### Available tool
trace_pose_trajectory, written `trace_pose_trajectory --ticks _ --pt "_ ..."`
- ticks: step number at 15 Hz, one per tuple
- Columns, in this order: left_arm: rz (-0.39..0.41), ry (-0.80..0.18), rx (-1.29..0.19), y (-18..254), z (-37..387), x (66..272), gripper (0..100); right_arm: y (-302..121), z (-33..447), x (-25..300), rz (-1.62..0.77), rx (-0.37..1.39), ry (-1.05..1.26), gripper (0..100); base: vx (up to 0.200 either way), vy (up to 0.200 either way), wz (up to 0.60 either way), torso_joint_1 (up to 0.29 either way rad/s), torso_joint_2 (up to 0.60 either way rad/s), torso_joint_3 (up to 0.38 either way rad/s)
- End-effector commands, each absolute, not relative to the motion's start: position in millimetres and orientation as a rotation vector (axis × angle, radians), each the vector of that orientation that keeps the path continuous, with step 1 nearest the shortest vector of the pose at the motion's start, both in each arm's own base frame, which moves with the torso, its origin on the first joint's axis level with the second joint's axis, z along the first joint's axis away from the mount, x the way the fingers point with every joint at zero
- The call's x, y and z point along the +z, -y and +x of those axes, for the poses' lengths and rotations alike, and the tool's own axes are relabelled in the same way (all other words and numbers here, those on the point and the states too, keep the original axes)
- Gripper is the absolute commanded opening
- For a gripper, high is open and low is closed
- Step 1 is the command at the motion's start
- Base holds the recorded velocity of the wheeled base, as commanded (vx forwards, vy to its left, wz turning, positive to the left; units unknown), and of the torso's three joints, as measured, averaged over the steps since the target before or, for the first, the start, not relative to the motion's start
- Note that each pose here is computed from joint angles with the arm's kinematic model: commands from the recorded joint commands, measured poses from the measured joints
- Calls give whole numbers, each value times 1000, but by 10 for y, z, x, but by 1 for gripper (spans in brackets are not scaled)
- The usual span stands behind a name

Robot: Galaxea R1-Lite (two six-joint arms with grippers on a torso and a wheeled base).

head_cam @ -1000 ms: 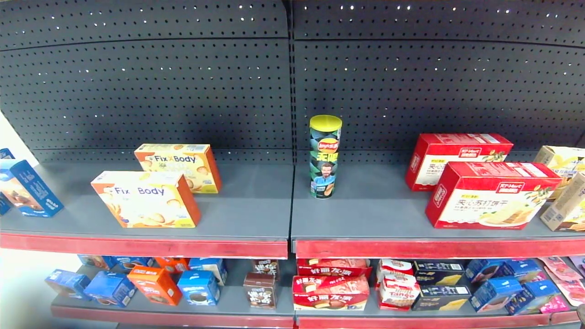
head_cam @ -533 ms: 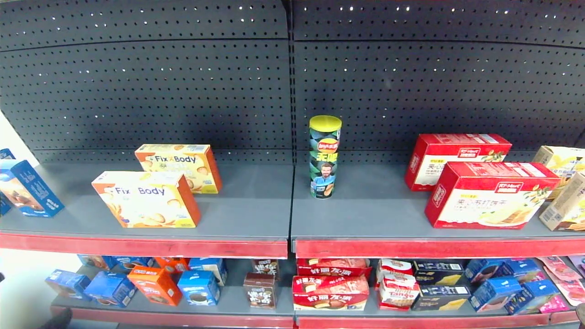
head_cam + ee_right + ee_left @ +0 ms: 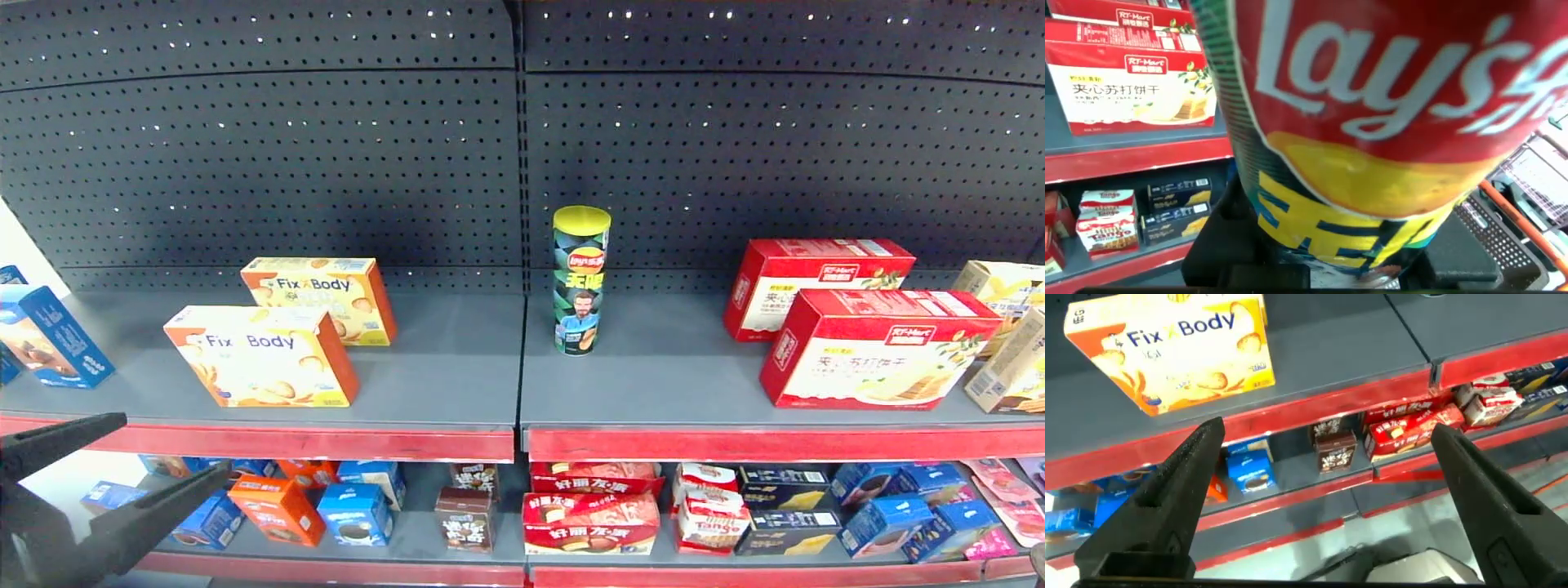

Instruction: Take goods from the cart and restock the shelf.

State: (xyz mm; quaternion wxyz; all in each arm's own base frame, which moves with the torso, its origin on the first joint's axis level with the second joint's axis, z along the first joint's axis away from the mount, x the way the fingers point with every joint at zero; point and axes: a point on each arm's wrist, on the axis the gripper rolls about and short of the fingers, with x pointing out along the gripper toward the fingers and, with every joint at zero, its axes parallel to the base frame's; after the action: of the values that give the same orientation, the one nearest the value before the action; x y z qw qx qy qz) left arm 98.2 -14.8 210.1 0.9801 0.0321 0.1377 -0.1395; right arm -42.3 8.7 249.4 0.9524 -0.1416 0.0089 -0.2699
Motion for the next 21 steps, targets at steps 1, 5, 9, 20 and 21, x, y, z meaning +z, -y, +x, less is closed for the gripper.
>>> trace_pose_trajectory --ticks 1,5,9,20,21 --pt "79 -279 -298 184 1110 2188 100 -91 -434 2506 -289 -549 -10 0 0 0 0 0 0 0" --pt "84 -299 -307 191 1118 2149 100 -88 -431 2513 -291 -545 -5 0 0 0 0 0 0 0" --pt "89 -306 -310 191 1108 2122 100 -84 -421 2495 -290 -541 -13 0 150 0 0 -1 -1 1" --pt "155 -337 -665 717 1552 2136 100 -79 -404 2407 -293 -553 -38 0 0 0 0 0 0 0" --pt "152 -333 -669 793 1709 2204 100 -84 -414 2397 -294 -557 -35 0 0 0 0 0 0 0"
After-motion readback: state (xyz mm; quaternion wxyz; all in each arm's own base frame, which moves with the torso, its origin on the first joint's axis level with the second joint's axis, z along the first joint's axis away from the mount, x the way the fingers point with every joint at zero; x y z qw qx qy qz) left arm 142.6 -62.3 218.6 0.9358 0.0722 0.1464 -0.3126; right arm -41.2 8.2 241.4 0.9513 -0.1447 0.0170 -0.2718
